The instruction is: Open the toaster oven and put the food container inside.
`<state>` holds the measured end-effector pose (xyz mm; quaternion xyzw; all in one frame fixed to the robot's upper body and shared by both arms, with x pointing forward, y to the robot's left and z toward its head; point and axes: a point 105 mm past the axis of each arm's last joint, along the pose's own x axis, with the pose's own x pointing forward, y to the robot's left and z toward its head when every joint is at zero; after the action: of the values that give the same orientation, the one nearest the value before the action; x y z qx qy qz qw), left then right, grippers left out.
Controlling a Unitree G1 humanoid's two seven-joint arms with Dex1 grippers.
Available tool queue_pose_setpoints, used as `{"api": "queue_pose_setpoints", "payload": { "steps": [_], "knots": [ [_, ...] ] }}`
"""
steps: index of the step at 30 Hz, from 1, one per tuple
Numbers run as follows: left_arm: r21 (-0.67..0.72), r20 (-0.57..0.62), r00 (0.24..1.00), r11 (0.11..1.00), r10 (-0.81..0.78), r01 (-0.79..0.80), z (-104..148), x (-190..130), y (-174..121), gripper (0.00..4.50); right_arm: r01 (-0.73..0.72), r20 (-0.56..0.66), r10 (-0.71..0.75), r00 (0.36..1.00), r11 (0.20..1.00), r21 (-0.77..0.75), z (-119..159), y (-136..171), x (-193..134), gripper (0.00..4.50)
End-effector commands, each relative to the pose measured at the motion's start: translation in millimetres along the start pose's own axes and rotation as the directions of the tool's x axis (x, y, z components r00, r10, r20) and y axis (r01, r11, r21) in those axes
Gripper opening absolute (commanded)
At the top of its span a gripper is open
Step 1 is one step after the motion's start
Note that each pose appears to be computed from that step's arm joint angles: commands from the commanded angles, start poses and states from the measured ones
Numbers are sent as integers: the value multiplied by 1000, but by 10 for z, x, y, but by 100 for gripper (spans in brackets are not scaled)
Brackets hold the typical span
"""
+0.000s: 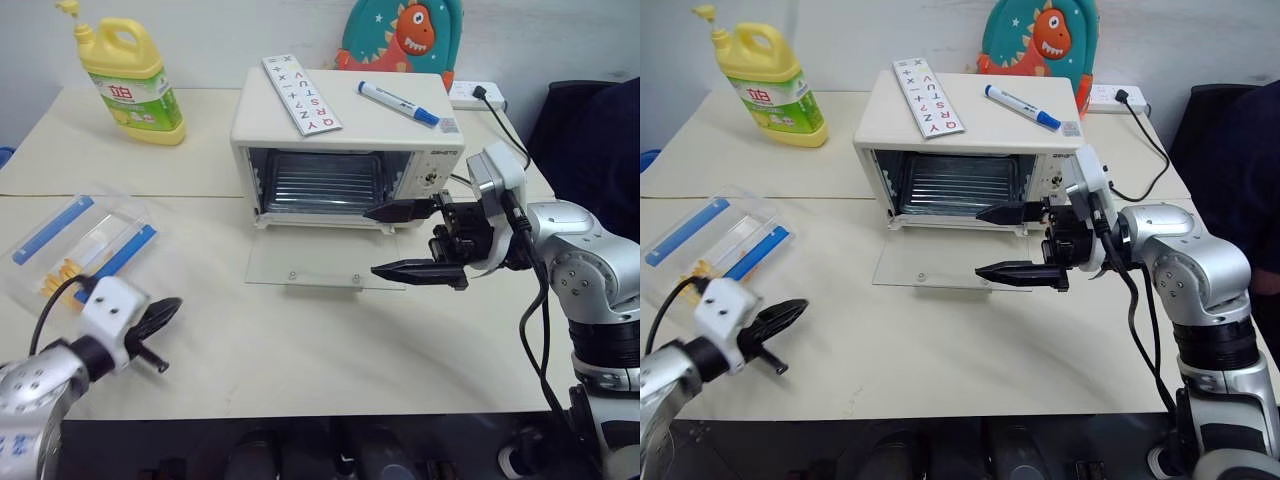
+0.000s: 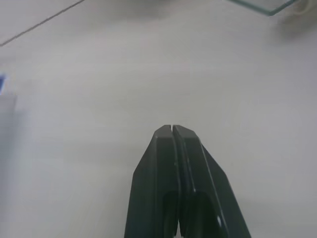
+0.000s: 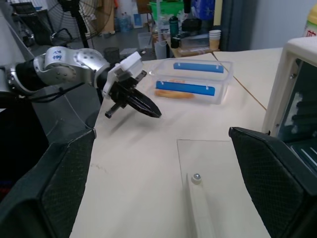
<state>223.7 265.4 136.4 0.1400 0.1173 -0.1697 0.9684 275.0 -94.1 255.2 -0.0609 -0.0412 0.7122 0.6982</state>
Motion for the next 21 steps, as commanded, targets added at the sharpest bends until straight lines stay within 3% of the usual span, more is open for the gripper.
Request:
{"api": "queue_pose_setpoints", "payload": {
  "steps": [1, 4, 9, 11, 15, 18, 21],
  "knots": [
    [-228, 138, 952, 944, 272, -237, 200, -568, 193, 5, -67, 22, 68, 997, 997, -40, 88, -47, 63, 450],
    [-368, 113, 905, 864, 410, -345, 150, -816, 304, 84, -105, 16, 106, 994, 994, -44, 76, -81, 102, 450],
    [-572, -62, 764, 604, 642, -554, -135, -1048, 728, 230, -127, 13, 128, 992, 990, -63, 67, -143, 158, 450],
    [-641, -109, 718, 503, 688, -580, -154, -1034, 844, 289, -129, 14, 130, 991, 990, -65, 65, -152, 162, 450],
    [-753, -122, 691, 387, 712, -532, 7, -924, 1052, 405, -129, 16, 130, 991, 990, -65, 47, -134, 158, 450],
    [-799, -180, 688, 303, 703, -519, 49, -845, 1182, 405, -116, 19, 118, 993, 991, -64, 27, -120, 152, 450],
    [-801, -218, 707, 290, 673, -524, 97, -731, 1276, 405, -95, 25, 96, 995, 993, -64, 14, -106, 152, 450]
  ]
}}
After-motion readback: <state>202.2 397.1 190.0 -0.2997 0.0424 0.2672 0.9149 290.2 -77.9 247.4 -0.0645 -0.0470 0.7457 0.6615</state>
